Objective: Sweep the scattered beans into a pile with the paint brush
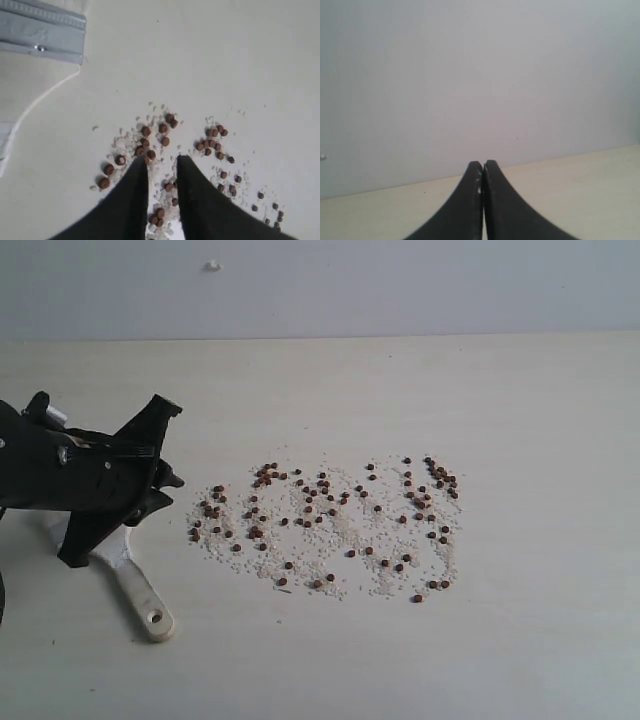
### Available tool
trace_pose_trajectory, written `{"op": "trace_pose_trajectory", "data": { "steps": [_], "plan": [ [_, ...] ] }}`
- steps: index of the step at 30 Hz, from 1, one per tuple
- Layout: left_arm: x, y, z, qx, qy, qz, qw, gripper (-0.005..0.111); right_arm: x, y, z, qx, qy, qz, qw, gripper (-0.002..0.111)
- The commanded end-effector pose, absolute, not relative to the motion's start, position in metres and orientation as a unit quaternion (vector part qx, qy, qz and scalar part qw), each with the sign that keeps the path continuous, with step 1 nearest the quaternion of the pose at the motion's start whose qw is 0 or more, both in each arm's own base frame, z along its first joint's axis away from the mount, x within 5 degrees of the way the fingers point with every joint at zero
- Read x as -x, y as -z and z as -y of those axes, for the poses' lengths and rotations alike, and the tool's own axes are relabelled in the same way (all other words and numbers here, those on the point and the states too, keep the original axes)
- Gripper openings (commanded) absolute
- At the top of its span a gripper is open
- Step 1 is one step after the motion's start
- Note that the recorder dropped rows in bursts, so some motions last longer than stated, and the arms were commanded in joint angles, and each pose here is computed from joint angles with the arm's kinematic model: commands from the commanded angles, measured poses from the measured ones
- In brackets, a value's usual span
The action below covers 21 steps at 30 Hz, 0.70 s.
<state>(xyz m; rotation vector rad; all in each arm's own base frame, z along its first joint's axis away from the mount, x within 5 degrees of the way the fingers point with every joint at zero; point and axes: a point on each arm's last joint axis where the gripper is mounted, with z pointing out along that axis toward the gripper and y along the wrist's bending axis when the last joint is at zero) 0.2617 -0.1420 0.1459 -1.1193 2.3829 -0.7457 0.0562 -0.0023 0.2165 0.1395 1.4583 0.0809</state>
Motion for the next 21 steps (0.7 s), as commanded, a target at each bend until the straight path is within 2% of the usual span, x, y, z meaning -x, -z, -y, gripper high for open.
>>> {"op": "trace_pose_trajectory", "data": {
  "steps": [1,2,7,12,21],
  "plan": [
    [-0.267,-0.155,0.150,0.404,0.290,-0.840,0.218,0.021,-0.056,-0.216,0.002,-0.063,-0.036,-0.663,0.745,0.000],
    [-0.267,-0.156,0.153,0.407,0.295,-0.837,0.215,0.021,-0.056,-0.216,0.002,-0.063,-0.036,-0.663,0.745,0.000],
    [-0.264,-0.156,0.158,0.408,0.298,-0.837,0.209,0.000,-0.056,-0.216,0.002,-0.062,-0.035,-0.663,0.745,0.000],
    [-0.265,-0.157,0.157,0.400,0.299,-0.838,0.220,0.000,-0.056,-0.216,0.002,-0.062,-0.035,-0.663,0.745,0.000],
    [-0.263,-0.151,0.146,0.395,0.270,-0.858,0.187,0.000,-0.056,-0.216,0.002,-0.063,-0.035,-0.663,0.745,0.000]
  ]
}}
